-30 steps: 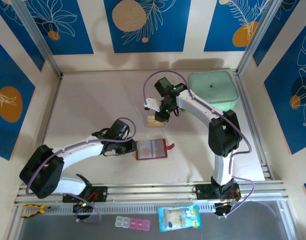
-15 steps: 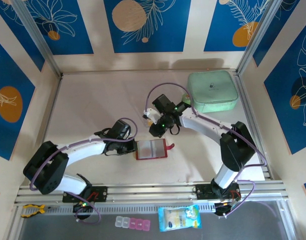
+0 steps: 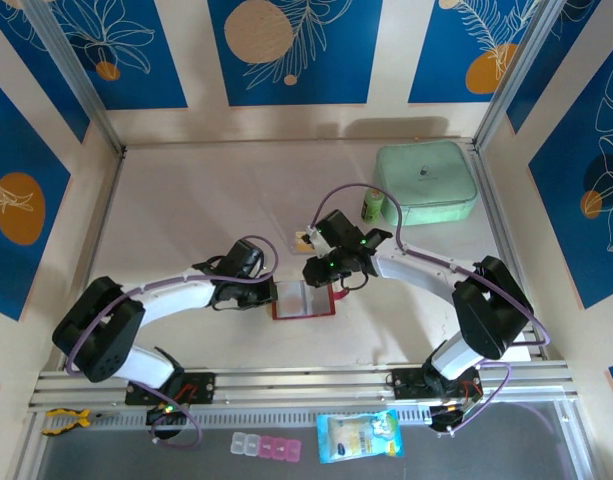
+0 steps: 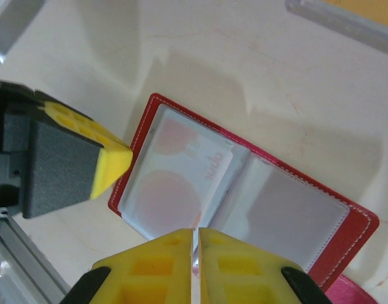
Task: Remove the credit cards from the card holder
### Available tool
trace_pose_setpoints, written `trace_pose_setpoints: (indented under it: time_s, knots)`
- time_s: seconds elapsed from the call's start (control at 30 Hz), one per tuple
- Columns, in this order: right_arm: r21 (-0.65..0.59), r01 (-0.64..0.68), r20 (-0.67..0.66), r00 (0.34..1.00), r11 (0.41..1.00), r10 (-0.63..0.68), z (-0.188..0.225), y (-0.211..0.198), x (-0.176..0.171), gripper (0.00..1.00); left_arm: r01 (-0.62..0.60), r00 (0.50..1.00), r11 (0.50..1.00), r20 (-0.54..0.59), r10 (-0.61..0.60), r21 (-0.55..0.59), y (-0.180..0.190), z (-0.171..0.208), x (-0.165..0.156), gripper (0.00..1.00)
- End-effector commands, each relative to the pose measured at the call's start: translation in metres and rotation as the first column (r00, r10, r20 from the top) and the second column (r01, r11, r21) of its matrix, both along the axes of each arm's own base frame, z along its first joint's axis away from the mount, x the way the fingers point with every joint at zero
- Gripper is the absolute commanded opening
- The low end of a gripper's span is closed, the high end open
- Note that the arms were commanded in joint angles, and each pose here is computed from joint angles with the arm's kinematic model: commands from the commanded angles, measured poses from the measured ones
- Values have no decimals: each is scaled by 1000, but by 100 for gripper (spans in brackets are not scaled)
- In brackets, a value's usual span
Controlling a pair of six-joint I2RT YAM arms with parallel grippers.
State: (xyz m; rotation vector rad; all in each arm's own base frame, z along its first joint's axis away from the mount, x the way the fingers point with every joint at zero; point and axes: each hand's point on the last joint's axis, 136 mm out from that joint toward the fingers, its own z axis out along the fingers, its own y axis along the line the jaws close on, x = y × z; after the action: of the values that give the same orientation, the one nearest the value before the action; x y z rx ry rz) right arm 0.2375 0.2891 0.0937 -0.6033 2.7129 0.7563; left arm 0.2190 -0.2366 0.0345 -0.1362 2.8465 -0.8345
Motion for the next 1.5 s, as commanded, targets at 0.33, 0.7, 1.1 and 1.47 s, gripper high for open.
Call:
trace_pose_setpoints:
  time_s: [0.33,0.7,1.1,1.47]
  knots:
    - [122,155,-160,978,980,-135,-5,17,-4,12,-2,999,1000,-48,3,14,4,-15,-5,5]
    - [103,186,-240,958,977,-157,-9,22,-7,12,-7,999,1000,-36,8,23,7,-12,-5,5]
    - [78,193,-263,950,978,-167,-16,21,-8,13,-16,1000,1000,-27,16,21,8,-9,-4,5]
    - [77,194,-270,948,978,-167,-17,22,-8,13,-14,999,999,-42,16,34,9,-14,-6,5]
